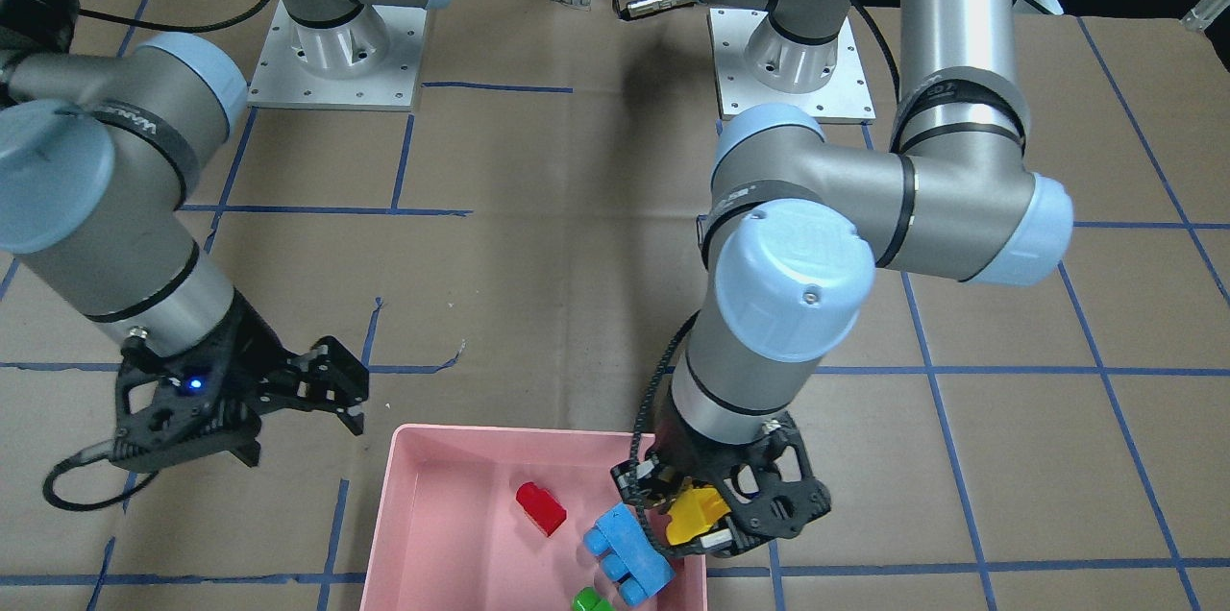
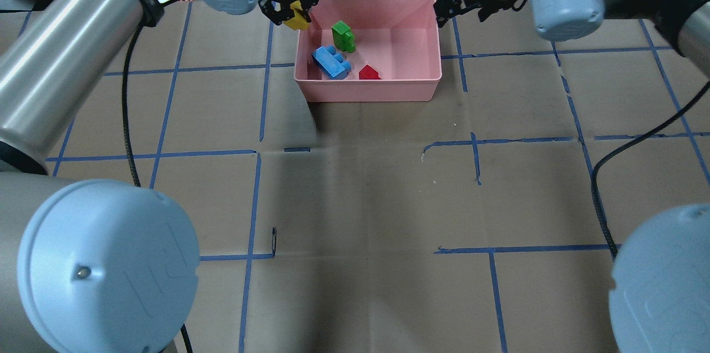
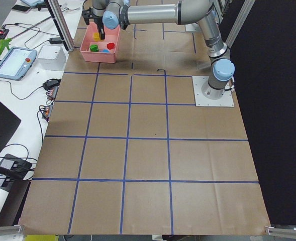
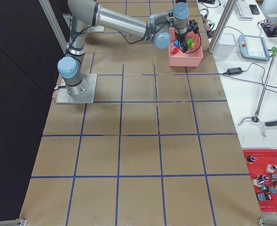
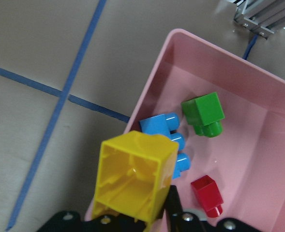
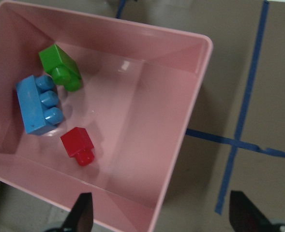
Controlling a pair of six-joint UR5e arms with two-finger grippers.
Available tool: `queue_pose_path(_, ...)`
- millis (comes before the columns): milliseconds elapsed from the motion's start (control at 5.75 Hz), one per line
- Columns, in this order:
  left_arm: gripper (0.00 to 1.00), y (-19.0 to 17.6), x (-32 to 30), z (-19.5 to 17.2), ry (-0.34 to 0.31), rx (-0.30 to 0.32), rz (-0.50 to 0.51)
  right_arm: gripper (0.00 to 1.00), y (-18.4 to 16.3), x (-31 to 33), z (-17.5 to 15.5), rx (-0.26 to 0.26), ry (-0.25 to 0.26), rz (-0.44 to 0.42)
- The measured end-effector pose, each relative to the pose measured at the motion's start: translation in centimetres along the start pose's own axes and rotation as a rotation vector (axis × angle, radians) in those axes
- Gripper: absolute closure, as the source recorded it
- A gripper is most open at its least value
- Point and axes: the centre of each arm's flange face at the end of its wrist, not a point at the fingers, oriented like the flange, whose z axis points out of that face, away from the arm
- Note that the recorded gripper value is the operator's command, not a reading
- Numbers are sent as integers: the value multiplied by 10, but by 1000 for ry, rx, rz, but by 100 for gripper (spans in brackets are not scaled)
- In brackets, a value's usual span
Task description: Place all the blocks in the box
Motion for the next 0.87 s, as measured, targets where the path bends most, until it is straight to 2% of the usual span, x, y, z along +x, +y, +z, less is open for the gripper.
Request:
queue_pose_path(174,41,8,20,32,20,23,-16,0,27,22,-34,-120,61,52)
queue_pose_path(348,2,9,28,54,29,44,-19,0,48,23,-65,-188,77,78)
queue_pose_path(522,1,9,30,61,30,59,-20,0,68,6,-95,-223,71,83)
queue_pose_path(870,1,6,30,41,45,81,-14,0,112,-57,-155,-239,86,133)
